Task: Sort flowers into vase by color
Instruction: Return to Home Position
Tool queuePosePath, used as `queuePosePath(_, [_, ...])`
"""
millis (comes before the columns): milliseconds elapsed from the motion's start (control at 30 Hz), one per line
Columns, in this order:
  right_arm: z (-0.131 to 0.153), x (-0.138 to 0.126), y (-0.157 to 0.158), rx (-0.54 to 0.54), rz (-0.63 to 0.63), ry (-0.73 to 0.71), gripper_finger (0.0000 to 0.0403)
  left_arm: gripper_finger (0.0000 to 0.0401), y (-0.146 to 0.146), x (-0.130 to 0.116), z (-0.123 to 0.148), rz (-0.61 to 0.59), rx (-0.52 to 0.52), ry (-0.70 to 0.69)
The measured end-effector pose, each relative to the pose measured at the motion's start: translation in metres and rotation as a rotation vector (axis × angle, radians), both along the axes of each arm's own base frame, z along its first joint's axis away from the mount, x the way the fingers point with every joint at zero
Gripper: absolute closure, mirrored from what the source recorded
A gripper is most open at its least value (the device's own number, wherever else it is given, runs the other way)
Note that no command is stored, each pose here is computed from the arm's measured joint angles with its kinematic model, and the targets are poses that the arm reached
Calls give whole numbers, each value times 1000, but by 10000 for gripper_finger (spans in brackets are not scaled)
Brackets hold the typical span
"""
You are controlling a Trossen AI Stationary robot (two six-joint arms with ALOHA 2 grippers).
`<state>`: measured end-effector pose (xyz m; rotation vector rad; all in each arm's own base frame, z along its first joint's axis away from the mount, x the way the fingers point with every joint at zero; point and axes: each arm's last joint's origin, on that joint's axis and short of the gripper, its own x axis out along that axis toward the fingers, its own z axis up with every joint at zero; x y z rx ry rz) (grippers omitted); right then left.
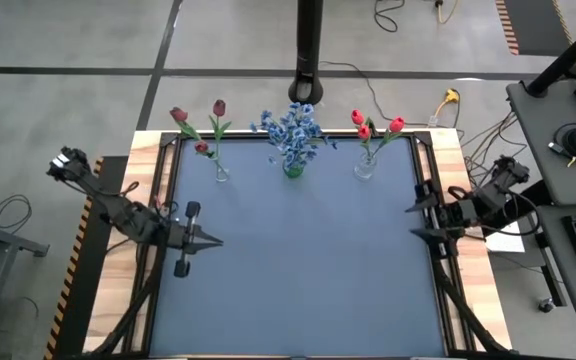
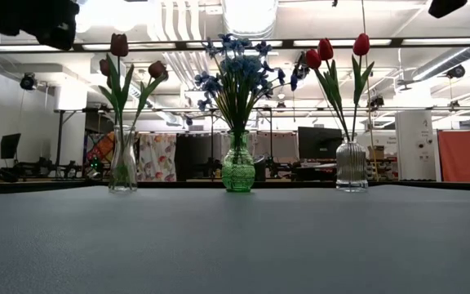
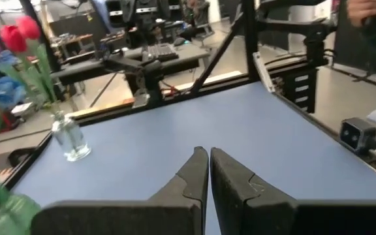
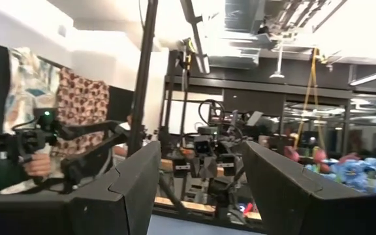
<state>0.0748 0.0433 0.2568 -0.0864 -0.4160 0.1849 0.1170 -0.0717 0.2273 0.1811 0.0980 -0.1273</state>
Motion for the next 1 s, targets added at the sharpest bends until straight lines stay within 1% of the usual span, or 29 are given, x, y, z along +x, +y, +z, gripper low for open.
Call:
queuePosePath(267, [0, 2, -5, -32, -75, -12, 193, 401, 15, -11, 1, 2, -5, -25])
queuePosePath(400, [2, -1, -9, -22, -100, -37, 193, 401, 21, -17, -10, 15, -13, -46])
queuePosePath(667, [0, -9, -16, -7, -115, -48, 193, 401, 33, -26, -31, 60, -42, -109])
queuePosePath(800, [-2, -11, -18, 7, -116, -54, 193, 401, 38, -30, -36, 92, -40, -133])
queuePosePath(1000, [-6, -9, -17, -3, -113, -27, 193, 401, 45, -33, -39, 136, -30, -120])
